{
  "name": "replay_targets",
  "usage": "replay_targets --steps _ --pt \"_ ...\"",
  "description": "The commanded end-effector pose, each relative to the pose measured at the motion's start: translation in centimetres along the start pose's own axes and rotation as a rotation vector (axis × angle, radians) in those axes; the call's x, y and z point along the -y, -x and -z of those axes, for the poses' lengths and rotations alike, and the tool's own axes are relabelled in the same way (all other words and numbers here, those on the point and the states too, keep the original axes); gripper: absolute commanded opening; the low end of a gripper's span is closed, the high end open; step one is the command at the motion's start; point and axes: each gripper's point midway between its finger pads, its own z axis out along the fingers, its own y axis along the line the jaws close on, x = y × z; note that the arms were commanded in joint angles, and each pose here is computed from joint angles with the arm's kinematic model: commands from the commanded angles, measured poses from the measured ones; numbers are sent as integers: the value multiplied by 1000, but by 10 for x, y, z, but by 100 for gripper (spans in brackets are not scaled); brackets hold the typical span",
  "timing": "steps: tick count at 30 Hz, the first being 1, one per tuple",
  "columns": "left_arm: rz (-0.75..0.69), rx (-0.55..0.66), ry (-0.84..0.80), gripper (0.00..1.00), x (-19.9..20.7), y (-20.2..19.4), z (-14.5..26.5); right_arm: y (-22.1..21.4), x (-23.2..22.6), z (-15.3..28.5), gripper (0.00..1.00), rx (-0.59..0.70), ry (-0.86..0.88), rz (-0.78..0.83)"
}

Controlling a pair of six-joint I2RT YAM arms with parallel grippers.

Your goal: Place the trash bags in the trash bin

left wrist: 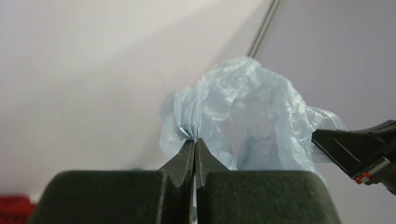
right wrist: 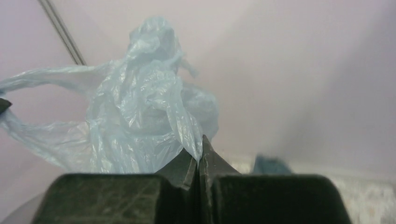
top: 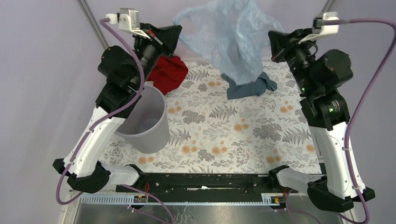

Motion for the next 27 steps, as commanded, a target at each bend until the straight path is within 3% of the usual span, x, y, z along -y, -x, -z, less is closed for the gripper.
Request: replay_targets --steps 1,3,5,8,9,11,13,16,19,27 --pt "-82 221 -128 0 29 60 -5 67 -25 3 0 290 133 127" --pt "-63 175 -82 0 13 30 -11 40 -14 -5 0 302 107 155" --pt "-29 11 53 0 -27 -50 -26 -26 21 -24 0 195 -21 176" --pt "36 -438 324 0 -105 -212 -16 -196 67 -26 0 -296 -200 46" --pt "67 -537 353 0 -116 -246 -4 -249 60 -16 0 -460 -148 -1" --pt "97 -564 330 0 -119 -269 17 -316 51 7 0 -668 -77 -65" --pt "107 -462 271 0 -108 -243 25 -318 56 17 0 -688 -122 -75" --pt "42 -348 248 0 -95 -181 20 -235 52 4 0 -490 -125 -14" --pt "-4 -318 262 0 -95 -161 16 -183 51 -1 0 -414 -145 37" --pt "-23 -335 331 0 -112 -172 35 -211 96 51 0 -492 -382 66"
